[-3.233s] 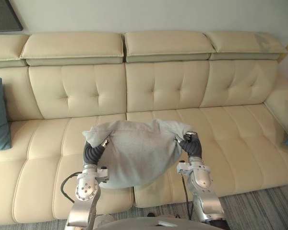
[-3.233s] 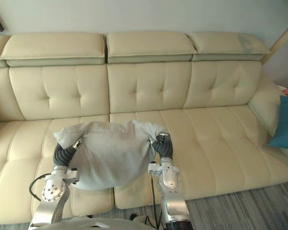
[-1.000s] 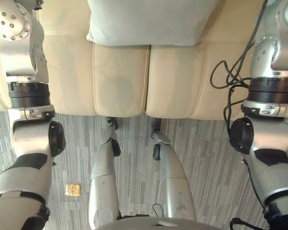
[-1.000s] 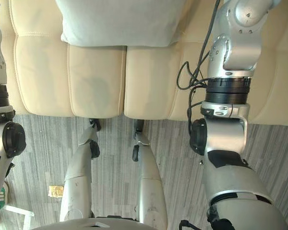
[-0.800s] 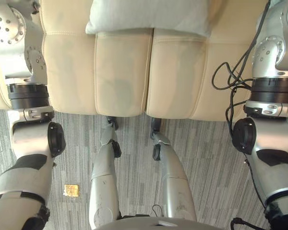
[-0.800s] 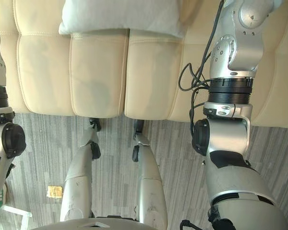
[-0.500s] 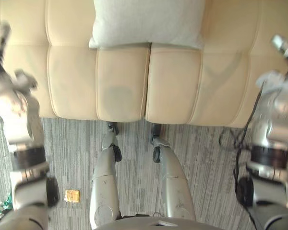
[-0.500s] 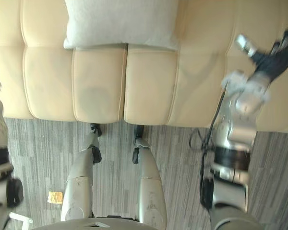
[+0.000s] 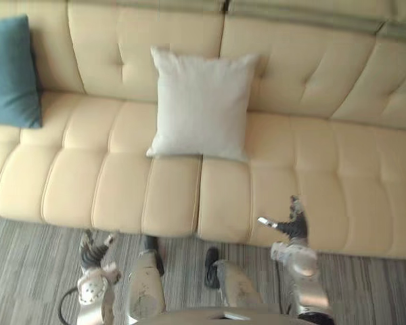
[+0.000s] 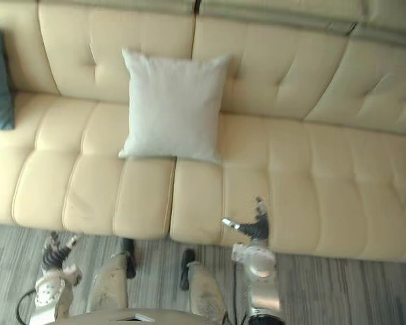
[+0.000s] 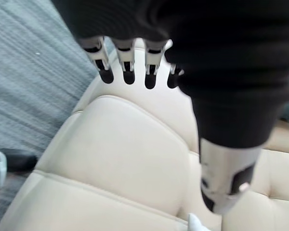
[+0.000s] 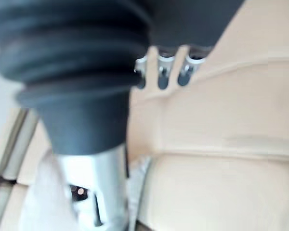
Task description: Pick up cushions and gather them together orderly.
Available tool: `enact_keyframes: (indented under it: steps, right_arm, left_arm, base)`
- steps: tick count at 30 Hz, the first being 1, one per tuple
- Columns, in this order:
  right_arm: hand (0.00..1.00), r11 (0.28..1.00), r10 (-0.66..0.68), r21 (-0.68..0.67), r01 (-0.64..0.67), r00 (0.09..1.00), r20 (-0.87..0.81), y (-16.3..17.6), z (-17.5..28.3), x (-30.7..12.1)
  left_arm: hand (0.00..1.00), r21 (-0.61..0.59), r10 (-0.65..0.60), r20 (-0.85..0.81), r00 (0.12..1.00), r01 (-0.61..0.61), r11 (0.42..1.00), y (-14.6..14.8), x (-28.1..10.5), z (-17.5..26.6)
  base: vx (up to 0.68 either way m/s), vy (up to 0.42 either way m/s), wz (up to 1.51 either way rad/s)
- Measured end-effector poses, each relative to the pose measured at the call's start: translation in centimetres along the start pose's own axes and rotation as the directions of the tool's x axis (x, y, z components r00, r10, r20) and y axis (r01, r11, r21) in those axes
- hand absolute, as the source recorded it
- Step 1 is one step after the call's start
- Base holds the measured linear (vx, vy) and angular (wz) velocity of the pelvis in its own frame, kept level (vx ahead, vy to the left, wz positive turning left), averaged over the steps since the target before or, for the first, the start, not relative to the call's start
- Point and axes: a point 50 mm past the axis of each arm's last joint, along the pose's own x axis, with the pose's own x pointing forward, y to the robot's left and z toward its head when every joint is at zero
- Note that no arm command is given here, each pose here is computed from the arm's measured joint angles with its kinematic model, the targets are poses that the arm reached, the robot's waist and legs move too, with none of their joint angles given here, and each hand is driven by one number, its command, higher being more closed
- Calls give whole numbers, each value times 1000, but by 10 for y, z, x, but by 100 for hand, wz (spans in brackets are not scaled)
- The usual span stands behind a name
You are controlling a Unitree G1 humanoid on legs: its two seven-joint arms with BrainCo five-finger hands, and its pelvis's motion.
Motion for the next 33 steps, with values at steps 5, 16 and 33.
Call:
enact_keyframes:
  steps: [5,16,33]
  right_arm:
    - [0,999,44,5,-45,959,-279,13,-60,-13]
    - [0,998,52,58,-32,918,-394,21,-83,-21]
    - [0,996,-4,-76,-38,873,-488,1,-98,-11]
  left_arm:
    - [0,78,45,-236,971,-27,997,9,-6,-54]
    - [0,228,54,-281,958,12,974,7,-4,-64]
    - [0,338,49,-362,931,81,938,2,-8,-81]
  base:
    - [47,84,-23]
    - [-140,74,-32]
    - [-137,-46,-25]
